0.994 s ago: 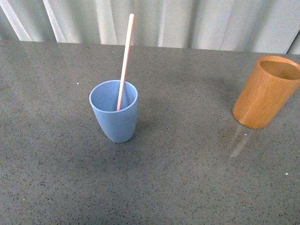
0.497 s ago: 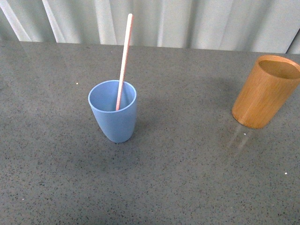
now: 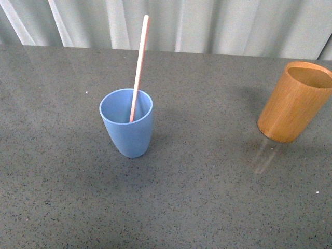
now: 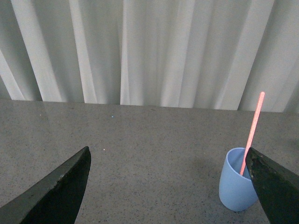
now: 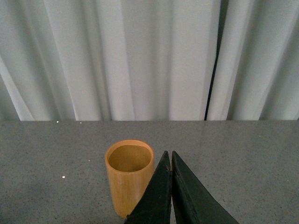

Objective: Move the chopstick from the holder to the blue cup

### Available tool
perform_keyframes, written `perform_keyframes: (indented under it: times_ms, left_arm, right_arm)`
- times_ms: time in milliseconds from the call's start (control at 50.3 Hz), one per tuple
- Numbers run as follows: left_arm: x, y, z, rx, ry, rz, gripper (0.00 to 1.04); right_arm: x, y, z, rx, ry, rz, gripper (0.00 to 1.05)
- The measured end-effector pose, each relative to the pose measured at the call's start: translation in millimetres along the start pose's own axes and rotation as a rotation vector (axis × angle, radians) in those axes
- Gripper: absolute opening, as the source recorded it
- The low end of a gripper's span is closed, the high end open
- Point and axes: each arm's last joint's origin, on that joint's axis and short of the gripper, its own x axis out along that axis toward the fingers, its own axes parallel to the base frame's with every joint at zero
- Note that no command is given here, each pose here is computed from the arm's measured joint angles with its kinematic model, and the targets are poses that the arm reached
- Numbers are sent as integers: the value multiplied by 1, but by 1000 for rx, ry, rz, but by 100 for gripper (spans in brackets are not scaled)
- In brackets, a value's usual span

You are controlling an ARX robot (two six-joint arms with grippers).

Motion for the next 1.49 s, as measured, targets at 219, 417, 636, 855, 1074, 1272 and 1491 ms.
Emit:
perform_keyframes:
  times_ms: [219, 417, 636, 855, 1074, 1272, 1491]
  left_arm:
    - [0, 0, 0, 0, 0, -1, 98]
    - [0, 0, 0, 0, 0, -1, 98]
    - [0, 0, 0, 0, 0, -1, 98]
    - [0, 0, 0, 0, 0, -1, 98]
    - [0, 0, 0, 0, 0, -1, 98]
    - [0, 0, 0, 0, 0, -1, 98]
    - [0, 0, 0, 0, 0, -1, 98]
  right_arm:
    - [-12, 0, -6, 0, -2, 1, 1]
    - [-20, -1, -9, 0, -24, 0, 1]
    - [-26, -1, -8, 0, -27, 0, 1]
    - [-32, -1, -8, 0, -29, 0, 1]
    - [-35, -1, -9, 0, -29, 0, 1]
    - [-47, -1, -12, 0, -21, 0, 1]
    - [-47, -1, -12, 0, -23, 0, 1]
